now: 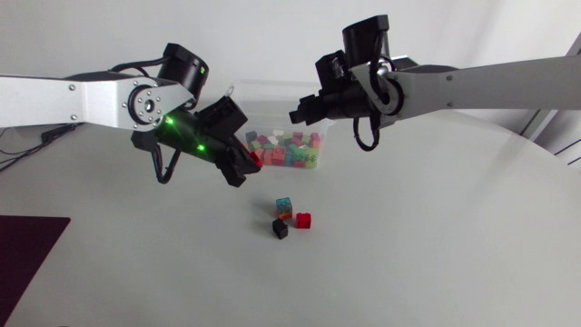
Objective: Place the duplo bricks in the container
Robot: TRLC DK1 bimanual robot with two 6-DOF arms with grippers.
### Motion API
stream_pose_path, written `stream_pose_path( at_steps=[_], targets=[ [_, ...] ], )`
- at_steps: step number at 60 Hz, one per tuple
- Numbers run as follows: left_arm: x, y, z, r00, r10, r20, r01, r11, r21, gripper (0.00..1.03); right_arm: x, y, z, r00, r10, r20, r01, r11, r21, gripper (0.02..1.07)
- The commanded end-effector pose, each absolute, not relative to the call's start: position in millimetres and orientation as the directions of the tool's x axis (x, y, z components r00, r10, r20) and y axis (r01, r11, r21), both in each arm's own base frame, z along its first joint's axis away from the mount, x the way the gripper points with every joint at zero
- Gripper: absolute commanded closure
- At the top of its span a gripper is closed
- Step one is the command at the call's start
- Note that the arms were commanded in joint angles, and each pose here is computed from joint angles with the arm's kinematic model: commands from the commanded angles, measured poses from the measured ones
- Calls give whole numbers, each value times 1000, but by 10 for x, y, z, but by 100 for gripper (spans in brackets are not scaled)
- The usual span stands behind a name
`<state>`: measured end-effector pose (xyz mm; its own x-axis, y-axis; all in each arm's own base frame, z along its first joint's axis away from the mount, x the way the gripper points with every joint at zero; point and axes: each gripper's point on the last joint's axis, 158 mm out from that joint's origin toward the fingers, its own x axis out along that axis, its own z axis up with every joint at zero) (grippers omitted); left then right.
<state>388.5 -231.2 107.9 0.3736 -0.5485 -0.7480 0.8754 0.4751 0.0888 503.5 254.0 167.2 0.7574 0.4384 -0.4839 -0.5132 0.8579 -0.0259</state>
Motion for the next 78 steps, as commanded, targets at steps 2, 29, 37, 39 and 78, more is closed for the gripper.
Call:
stream_pose_path(
  at_steps=[2, 29, 37, 39, 78],
  targets=[
    [4035, -2371, 1326, 416, -574, -705, 859, 502, 98, 93, 5228, 2482, 1735, 789, 422, -448, -474, 881, -4, 72],
    [4568, -2302, 1694, 553, -587, -591, 759, 648, 66, 93, 5745, 2528, 1697, 860, 363, -359, -399, 916, -28, 69],
    [4706, -2315, 1815, 578, -591, -562, 737, 674, 50, 93, 5807, 2488, 1658, 862, 332, -382, -367, 930, -18, 7],
    [4733, -2315, 1838, 583, -592, -556, 733, 679, 46, 93, 5787, 2489, 1646, 858, 332, -391, -368, 930, -18, 6],
    [5685, -2225, 1762, 733, -520, -438, 556, 829, -52, 93, 4442, 2382, 1506, 733, 405, -547, -496, 868, -21, 6]
  ],
)
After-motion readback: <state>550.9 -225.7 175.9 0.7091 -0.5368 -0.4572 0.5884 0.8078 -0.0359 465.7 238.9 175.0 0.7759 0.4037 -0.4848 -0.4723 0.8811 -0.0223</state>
